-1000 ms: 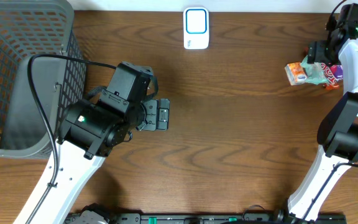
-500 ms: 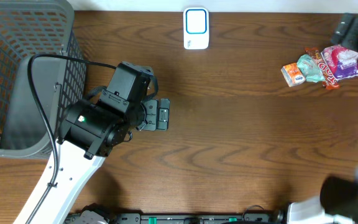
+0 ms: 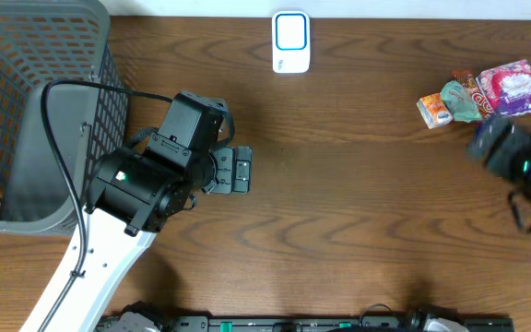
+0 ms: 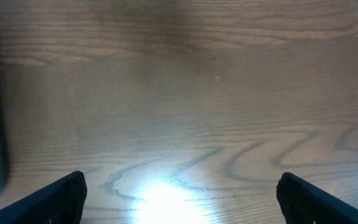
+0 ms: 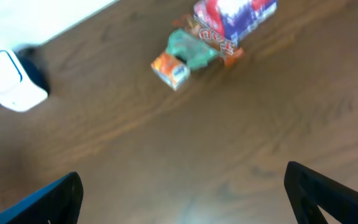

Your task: Scan the item barcode

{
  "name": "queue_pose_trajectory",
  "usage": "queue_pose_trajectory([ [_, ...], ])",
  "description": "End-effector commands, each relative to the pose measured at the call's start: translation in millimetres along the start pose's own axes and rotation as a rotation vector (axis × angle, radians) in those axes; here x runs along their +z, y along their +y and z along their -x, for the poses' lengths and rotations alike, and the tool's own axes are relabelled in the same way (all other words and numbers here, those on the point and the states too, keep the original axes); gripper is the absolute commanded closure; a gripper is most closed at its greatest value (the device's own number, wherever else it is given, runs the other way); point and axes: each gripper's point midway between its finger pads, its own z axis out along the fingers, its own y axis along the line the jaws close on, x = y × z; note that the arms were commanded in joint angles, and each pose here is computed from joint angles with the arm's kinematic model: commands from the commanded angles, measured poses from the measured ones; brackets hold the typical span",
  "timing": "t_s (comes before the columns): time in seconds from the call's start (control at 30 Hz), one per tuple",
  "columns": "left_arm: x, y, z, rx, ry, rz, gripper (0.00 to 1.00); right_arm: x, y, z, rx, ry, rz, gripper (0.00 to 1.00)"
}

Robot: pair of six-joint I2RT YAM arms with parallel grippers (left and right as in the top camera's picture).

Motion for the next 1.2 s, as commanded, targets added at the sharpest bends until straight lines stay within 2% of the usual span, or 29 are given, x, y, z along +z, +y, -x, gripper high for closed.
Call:
queue_pose_trajectory([
  [0.0, -1, 0, 0, 0.001, -0.003, 0.003, 0.02, -12, -8, -36, 0.025, 0.035, 0.001, 0.01],
  [0.23, -1, 0, 0, 0.001, -0.003, 0.003, 0.02, -30, -24, -92, 0.024, 0.201, -0.05, 0.01],
  [0.37, -1, 0, 0, 0.001, -0.003, 0.003, 0.02, -34, -29, -108, 0.023, 0.269, -0.07, 0.01],
  [0.9, -1, 0, 0, 0.001, -0.003, 0.003, 0.02, -35, -33, -109, 0.014, 0.27, -0.094, 0.01],
  [1.03, -1, 0, 0, 0.001, -0.003, 0.003, 0.02, -37, -33, -104, -0.034, 0.228, -0.091, 0.01],
  [1.17, -1, 0, 0, 0.001, -0.003, 0.003, 0.02, -33, -16, -91, -0.107, 0.12, -0.011, 0.01],
])
